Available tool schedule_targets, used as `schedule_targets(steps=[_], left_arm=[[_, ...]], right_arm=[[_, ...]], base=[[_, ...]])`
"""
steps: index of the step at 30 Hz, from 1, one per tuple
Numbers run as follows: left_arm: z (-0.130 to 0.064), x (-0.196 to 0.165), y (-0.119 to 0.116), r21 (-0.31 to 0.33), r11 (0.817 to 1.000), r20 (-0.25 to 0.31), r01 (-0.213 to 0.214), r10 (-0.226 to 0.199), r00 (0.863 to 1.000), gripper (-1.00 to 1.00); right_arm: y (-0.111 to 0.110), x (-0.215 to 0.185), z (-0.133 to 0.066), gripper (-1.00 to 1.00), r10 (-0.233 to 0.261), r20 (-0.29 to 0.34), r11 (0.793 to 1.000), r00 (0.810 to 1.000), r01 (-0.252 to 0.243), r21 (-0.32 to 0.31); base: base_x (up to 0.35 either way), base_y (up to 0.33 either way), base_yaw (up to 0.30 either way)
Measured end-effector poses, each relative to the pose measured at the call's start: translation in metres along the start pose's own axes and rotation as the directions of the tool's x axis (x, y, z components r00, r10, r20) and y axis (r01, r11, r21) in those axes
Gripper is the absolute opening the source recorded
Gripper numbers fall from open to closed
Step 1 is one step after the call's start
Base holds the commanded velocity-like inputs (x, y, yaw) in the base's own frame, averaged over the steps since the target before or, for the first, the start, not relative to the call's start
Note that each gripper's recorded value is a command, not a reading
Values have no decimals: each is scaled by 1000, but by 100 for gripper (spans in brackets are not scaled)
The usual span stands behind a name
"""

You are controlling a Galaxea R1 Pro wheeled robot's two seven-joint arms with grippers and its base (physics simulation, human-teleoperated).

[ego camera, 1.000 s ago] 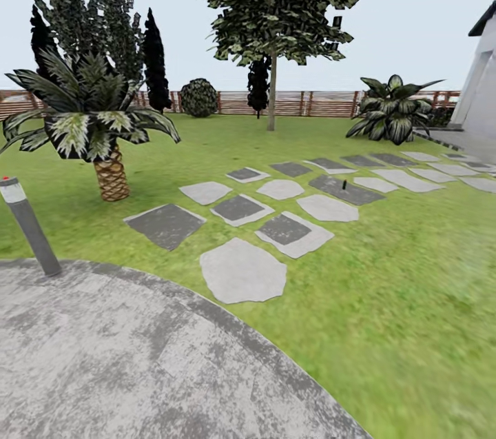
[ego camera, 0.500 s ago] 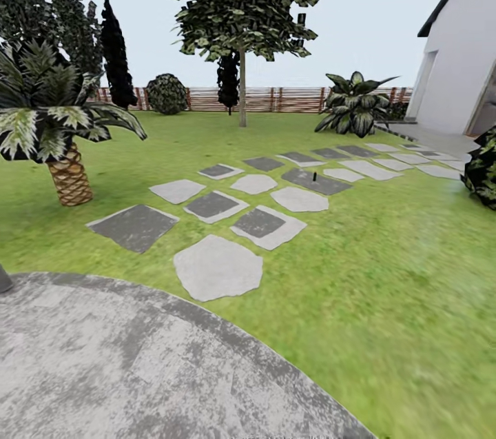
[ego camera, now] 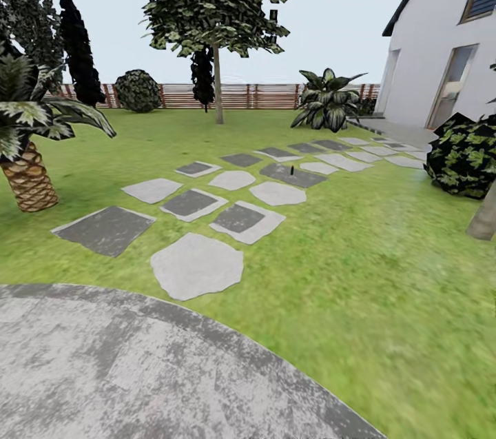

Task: Pick up the pesticide atomizer in the garden and spray insectifuge to fully cover both potted plants in the garden.

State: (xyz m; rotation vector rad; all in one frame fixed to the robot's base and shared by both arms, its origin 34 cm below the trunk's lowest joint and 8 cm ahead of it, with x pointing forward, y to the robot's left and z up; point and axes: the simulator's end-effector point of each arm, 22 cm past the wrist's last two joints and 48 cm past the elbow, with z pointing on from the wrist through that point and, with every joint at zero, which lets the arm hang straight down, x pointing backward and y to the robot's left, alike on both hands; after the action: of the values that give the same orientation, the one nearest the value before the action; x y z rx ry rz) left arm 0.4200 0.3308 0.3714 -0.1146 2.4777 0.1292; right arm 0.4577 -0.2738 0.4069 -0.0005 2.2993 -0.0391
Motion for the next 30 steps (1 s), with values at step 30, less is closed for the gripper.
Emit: schedule_targets(steps=[30], left_arm=[[1, 3, 4, -5, 1000, -1, -4, 4, 1000, 100]], right_arm=[[9, 17, -3, 100, -2, -32, 1000, 1000, 2, -14]], base=[[209, 0, -1]])
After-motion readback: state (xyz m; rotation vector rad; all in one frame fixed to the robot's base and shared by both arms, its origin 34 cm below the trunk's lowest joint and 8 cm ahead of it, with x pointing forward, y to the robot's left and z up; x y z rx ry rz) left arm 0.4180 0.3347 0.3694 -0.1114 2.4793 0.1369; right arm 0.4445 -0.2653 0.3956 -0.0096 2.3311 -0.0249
